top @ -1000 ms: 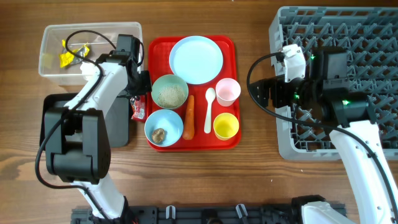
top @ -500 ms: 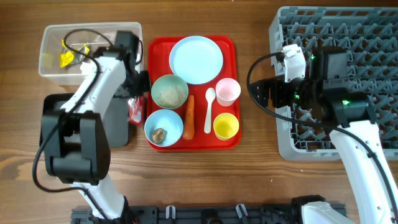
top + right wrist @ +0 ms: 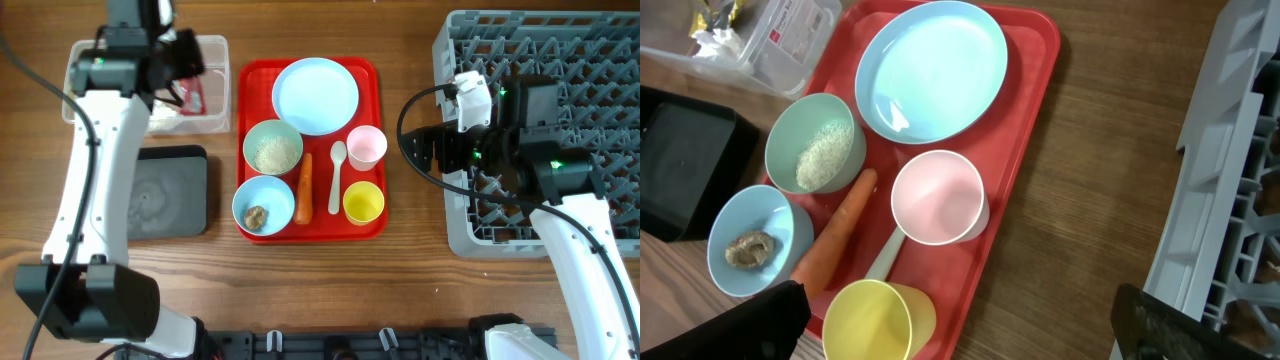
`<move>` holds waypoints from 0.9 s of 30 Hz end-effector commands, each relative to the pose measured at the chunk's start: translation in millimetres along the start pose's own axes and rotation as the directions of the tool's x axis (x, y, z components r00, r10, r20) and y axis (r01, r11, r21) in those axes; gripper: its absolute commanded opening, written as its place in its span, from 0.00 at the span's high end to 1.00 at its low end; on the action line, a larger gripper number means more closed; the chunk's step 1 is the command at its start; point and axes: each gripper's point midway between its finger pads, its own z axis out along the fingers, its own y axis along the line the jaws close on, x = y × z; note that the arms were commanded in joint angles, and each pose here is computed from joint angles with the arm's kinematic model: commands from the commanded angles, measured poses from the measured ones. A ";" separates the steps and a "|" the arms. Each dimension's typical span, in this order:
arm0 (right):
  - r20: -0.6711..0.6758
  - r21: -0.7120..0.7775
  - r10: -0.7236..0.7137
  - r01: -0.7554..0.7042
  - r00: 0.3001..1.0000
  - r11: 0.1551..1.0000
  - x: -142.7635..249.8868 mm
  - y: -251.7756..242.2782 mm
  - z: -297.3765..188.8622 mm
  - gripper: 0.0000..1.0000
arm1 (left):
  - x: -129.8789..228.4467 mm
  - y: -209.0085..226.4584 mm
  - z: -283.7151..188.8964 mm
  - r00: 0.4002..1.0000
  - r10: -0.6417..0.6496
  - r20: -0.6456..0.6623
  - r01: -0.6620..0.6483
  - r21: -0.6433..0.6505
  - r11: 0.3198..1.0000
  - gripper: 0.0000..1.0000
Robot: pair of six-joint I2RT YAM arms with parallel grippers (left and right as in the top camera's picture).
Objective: Sort waste into correct bins and load items into the dishwasher rack
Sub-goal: 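Drop the red packet into the clear plastic bin with left gripper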
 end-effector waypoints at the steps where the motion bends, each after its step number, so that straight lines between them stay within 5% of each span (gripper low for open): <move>1: 0.005 0.010 0.003 -0.003 1.000 1.000 -4.5 -2.1 -0.1 0.00 | -18.3 44.1 30.2 0.997 -0.049 0.053 0.055 -0.103 0.993 0.96; 2: 0.005 0.010 0.003 -0.003 1.000 1.000 -4.6 -2.0 -0.1 0.00 | -22.5 49.3 41.0 0.996 -0.058 0.068 0.065 -0.106 0.992 0.94; 7: 0.005 0.010 0.003 -0.004 1.000 1.000 -4.4 -2.1 -0.1 0.00 | -19.9 52.9 81.0 0.996 -0.061 0.063 0.067 -0.108 0.992 0.20; 9: 0.005 0.010 0.003 -0.003 1.000 1.000 -4.4 -2.0 -0.1 0.00 | -13.2 53.9 91.5 0.997 -0.061 0.040 0.065 -0.113 0.991 0.01; 18: 0.003 0.010 0.004 -0.004 1.000 1.000 -3.9 -2.0 -0.1 0.00 | 26.2 10.2 70.0 0.989 -0.044 -0.142 0.055 0.072 0.996 0.00; 27: 0.006 0.010 0.026 -0.026 1.000 1.000 -4.6 -1.9 -0.1 0.00 | 124.4 -55.6 21.9 0.865 0.082 -0.495 0.022 0.200 0.979 0.11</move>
